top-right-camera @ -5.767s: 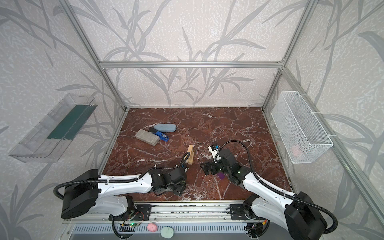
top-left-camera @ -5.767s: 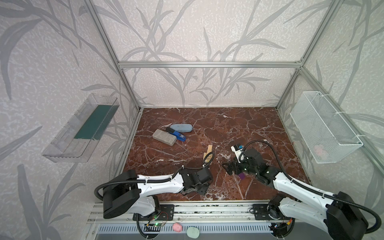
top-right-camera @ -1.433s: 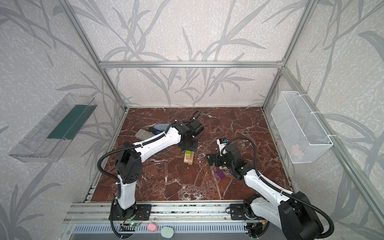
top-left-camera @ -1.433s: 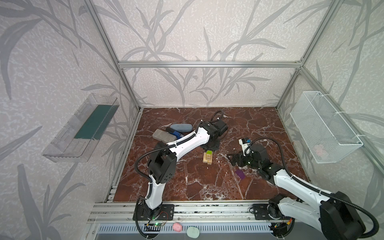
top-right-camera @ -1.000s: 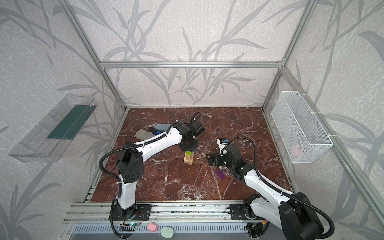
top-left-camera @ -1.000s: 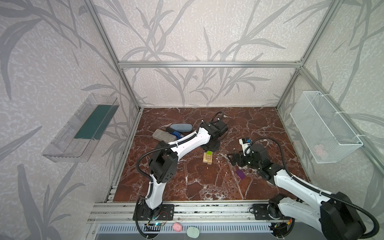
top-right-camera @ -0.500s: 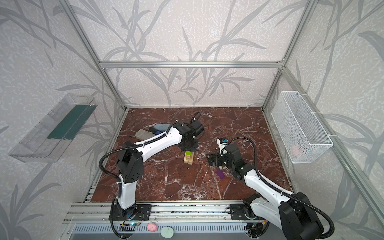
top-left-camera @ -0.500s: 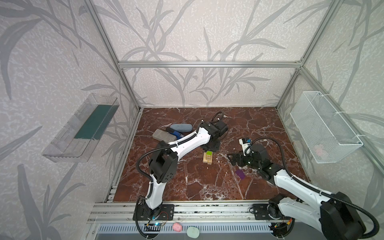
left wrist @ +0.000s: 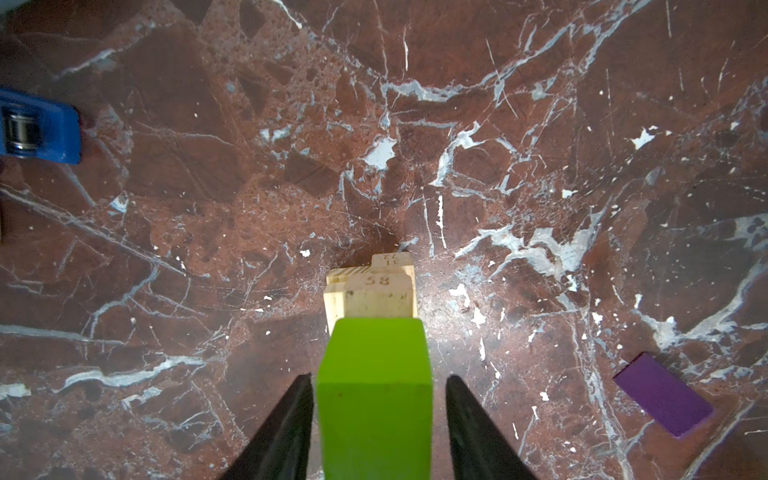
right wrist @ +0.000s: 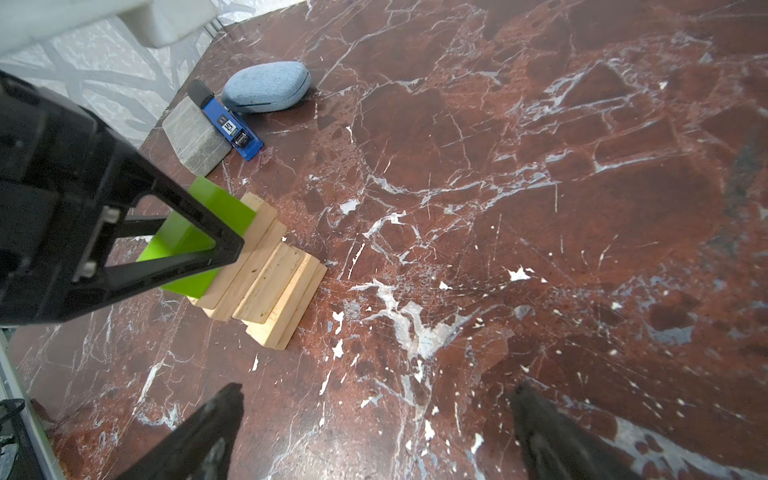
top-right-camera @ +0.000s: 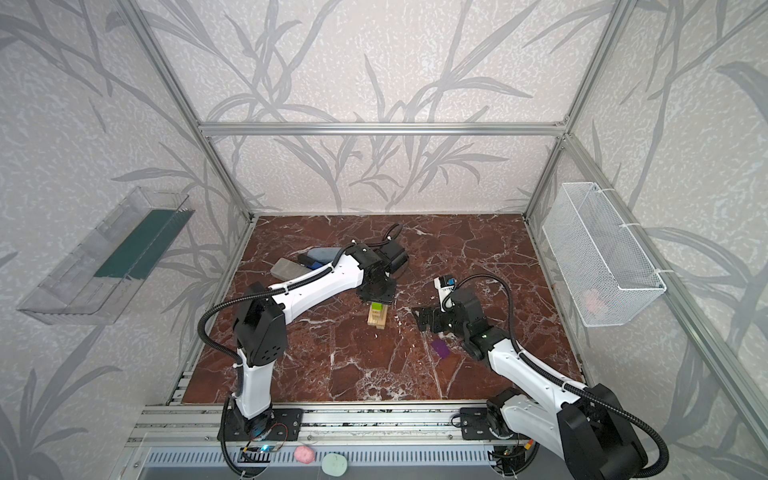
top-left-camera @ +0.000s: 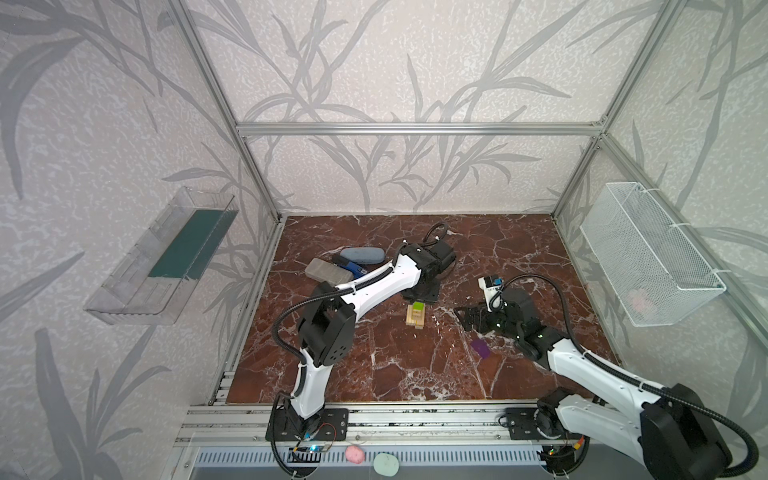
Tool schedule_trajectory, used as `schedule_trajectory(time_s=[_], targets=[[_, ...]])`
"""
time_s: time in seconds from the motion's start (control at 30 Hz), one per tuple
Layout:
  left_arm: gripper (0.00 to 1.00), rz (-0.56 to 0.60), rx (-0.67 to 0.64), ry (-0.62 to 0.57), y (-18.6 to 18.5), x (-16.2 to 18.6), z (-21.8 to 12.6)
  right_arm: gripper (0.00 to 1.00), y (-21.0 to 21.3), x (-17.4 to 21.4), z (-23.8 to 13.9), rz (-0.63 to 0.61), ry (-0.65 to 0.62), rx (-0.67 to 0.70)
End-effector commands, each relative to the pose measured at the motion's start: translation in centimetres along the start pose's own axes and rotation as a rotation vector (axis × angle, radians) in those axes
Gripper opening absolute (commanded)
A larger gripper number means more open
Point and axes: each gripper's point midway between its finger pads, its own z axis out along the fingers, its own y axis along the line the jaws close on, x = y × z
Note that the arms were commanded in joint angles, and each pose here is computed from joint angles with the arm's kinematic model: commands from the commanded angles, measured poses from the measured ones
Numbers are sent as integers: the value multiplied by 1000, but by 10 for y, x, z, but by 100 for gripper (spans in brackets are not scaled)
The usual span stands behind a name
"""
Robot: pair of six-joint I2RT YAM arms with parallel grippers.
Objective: Build the wood block tower
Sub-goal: 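Open the left gripper and withdraw while the right gripper moves over the purple block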
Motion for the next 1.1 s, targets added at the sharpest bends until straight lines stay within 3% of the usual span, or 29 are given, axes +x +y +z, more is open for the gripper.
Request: schedule_trajectory(time_s=[0.0, 0.3, 0.53, 0.8, 1.07], targets=[[57, -7, 14, -66, 6, -10, -34, 99, -9, -1, -1, -13, 7, 49], [72, -19, 116, -231, 12, -15, -87, 99, -23, 20, -2, 97, 169, 138], [85, -41, 223, -383, 20, -7, -115, 99, -30, 51, -11, 115, 321, 184], [98, -68, 308, -431, 31, 16, -125, 99, -13, 80, -14, 126, 479, 95], [99, -100, 343, -479, 46, 34, -128, 97, -6, 92, -17, 70, 531, 89]])
